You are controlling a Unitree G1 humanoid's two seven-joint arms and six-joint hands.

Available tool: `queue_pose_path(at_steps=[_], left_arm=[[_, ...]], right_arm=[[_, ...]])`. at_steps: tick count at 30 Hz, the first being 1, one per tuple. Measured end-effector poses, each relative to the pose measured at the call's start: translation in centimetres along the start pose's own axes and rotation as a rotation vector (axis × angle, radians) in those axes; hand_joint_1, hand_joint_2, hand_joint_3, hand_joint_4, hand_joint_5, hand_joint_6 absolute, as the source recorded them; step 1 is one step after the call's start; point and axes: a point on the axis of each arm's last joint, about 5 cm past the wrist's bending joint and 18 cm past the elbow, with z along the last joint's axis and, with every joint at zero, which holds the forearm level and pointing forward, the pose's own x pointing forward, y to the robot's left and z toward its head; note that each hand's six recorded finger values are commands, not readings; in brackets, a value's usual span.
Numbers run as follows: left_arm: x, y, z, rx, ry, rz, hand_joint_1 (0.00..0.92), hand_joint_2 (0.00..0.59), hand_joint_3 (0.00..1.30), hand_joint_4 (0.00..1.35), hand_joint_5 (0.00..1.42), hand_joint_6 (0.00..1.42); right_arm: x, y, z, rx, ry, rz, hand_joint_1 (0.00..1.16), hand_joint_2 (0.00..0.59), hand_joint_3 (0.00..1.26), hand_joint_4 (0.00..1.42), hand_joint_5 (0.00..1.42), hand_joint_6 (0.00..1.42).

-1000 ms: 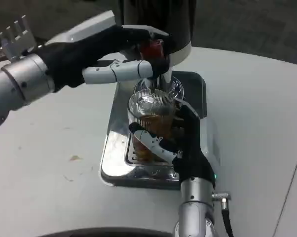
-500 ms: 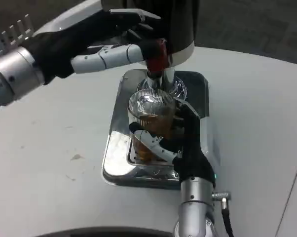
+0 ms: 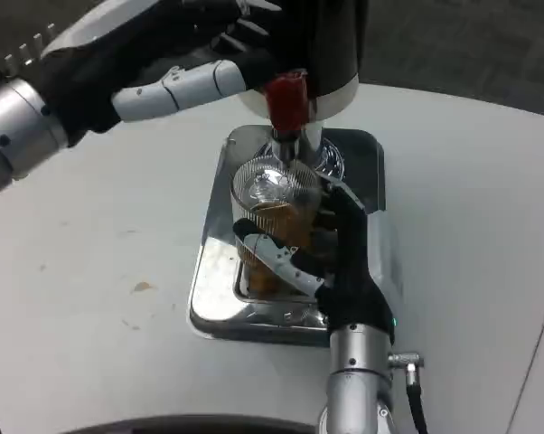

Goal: Grasp the cup under the faucet to collect the drink, then remove the cup.

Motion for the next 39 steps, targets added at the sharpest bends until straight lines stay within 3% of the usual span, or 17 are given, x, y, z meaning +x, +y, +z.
queue_pose_path(at_steps=[5, 16, 27, 35, 39], left_arm=[[-0.1, -0.1, -0.17, -0.003, -0.001, 0.011, 0.0, 0.104, 0.33, 0.36, 0.45, 0.43], [-0.3, 0.0, -0.49, -0.01, 0.003, 0.032, 0.0, 0.104, 0.33, 0.37, 0.45, 0.43], [-0.6, -0.3, -0.85, -0.027, 0.002, 0.048, 0.0, 0.103, 0.33, 0.37, 0.45, 0.44], [-1.7, -0.4, -1.39, -0.056, 0.013, 0.096, 0.0, 0.103, 0.33, 0.37, 0.45, 0.44], [-2.6, -0.3, -1.5, -0.053, 0.025, 0.116, 0.0, 0.103, 0.33, 0.37, 0.45, 0.44]], right_arm=[[-0.5, -0.11, -0.02, 0.013, -0.001, 0.0, 0.78, 0.246, 0.55, 0.59, 0.67, 0.63], [-1.6, -0.19, -0.16, 0.011, -0.005, 0.061, 0.78, 0.238, 0.56, 0.61, 0.69, 0.66], [-2.6, -0.65, 0.08, 0.019, -0.029, 0.107, 0.79, 0.238, 0.57, 0.61, 0.71, 0.67], [-2.7, -1.11, 0.39, 0.002, -0.066, 0.127, 0.79, 0.238, 0.58, 0.62, 0.71, 0.68], [-2.8, -1.43, 0.03, -0.02, -0.062, 0.142, 0.79, 0.238, 0.58, 0.62, 0.71, 0.68]])
